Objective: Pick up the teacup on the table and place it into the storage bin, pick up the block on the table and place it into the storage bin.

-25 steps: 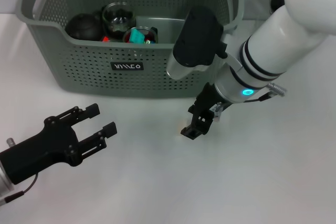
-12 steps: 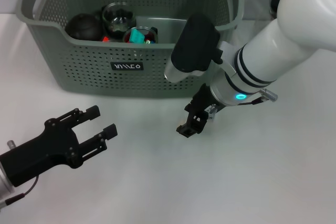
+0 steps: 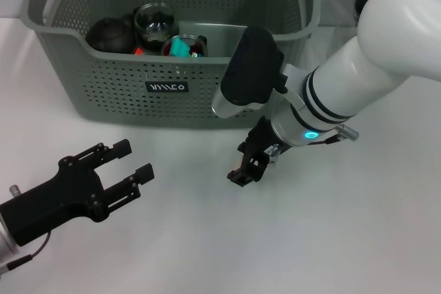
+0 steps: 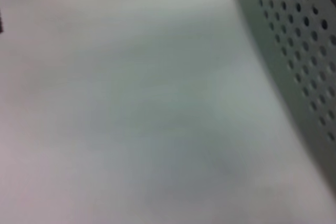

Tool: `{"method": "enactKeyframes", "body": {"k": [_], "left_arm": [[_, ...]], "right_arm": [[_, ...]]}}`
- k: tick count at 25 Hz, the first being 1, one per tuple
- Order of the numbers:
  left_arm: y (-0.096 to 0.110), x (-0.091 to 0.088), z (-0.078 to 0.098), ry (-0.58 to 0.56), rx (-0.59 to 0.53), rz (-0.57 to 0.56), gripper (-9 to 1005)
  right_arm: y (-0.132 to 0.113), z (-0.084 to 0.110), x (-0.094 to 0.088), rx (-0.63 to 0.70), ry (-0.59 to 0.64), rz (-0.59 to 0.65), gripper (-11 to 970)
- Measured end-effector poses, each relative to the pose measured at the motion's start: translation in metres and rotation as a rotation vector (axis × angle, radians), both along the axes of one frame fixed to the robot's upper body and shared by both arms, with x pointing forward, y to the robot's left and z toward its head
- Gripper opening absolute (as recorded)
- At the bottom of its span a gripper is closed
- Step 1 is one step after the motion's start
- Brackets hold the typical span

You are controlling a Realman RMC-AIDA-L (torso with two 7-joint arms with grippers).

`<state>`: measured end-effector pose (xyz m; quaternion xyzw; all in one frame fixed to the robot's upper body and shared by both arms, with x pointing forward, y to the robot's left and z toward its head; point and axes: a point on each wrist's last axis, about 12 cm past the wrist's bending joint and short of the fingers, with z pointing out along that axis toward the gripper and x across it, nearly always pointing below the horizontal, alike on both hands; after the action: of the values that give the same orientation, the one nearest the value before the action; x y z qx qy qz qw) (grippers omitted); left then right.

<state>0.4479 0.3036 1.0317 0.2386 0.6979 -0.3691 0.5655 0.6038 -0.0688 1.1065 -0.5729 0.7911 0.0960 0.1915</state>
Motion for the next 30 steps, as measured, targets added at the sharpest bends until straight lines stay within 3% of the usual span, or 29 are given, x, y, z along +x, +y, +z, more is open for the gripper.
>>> {"method": "enactKeyframes", "body": {"k": [17, 26, 30], "left_arm": [[0.000, 0.000, 0.000, 0.001, 0.000, 0.001, 656], [0.000, 0.000, 0.000, 0.001, -0.001, 0.002, 656], [0.000, -0.001, -0.001, 0.002, -0.001, 0.003, 656]], "right_arm": [[-0.001, -0.005, -0.001, -0.009, 0.002, -0.006, 595], [-0.003, -0.003, 0.000, -0.001, 0.015, -0.032, 455], [-0.004, 0.015, 0.000, 0.056, 0.039, -0.045, 429]]}}
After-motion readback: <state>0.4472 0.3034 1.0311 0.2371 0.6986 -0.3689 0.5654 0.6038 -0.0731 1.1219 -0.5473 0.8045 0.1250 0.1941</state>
